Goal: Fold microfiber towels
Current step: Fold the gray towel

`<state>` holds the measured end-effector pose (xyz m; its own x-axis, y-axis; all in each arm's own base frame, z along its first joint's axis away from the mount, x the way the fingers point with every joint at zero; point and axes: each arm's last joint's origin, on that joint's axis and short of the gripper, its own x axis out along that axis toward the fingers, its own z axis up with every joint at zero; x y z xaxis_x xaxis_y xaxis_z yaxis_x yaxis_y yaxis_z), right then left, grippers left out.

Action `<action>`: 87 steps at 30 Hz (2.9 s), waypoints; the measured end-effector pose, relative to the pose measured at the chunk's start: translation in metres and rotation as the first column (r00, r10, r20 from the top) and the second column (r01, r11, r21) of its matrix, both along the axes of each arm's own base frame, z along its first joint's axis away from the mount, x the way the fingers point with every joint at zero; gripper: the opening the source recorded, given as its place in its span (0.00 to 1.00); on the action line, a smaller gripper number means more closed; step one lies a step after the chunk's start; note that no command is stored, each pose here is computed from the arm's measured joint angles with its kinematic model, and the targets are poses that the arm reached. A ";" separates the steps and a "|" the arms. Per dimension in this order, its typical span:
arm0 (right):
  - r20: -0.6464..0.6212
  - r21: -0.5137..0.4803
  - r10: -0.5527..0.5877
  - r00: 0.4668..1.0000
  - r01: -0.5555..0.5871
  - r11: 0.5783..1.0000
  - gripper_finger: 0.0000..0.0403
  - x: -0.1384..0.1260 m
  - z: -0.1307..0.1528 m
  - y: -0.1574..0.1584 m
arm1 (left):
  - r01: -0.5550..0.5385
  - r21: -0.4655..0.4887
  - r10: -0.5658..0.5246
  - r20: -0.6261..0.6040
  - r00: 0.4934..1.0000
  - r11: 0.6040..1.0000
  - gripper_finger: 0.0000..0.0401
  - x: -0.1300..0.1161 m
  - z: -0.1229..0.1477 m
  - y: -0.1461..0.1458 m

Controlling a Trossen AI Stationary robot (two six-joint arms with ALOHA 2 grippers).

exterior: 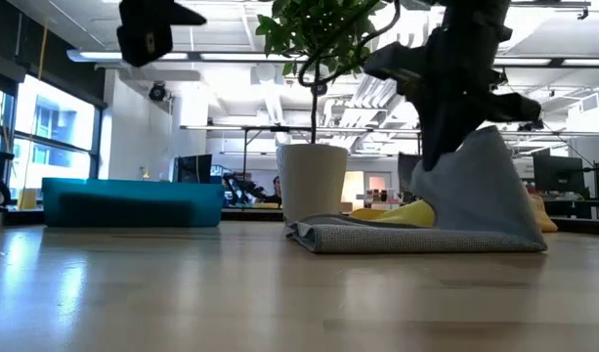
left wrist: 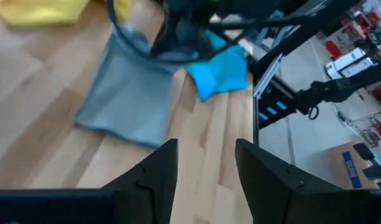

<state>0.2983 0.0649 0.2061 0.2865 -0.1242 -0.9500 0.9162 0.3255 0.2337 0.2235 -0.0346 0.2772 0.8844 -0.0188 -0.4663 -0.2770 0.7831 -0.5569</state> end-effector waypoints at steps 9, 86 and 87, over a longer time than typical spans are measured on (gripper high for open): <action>0.166 0.061 -0.059 0.984 0.050 0.997 0.00 0.028 -0.015 0.009 | -0.013 0.067 0.013 0.006 1.000 0.998 0.37 -0.027 0.014 0.014; -0.233 -0.092 0.126 0.964 -0.151 0.984 0.37 0.066 0.004 0.003 | 0.046 0.079 -0.041 -0.072 0.997 0.996 0.37 -0.031 0.008 0.020; -0.242 -0.082 0.136 0.961 -0.160 0.984 0.38 0.065 0.005 0.003 | 0.046 0.079 -0.040 -0.076 0.996 0.996 0.37 -0.031 0.008 0.020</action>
<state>0.3634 0.0679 0.2111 0.0798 -0.1946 -0.9776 0.8812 0.4723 -0.0221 0.1920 -0.0146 0.2850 0.8466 -0.0161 -0.5319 -0.2798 0.8368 -0.4706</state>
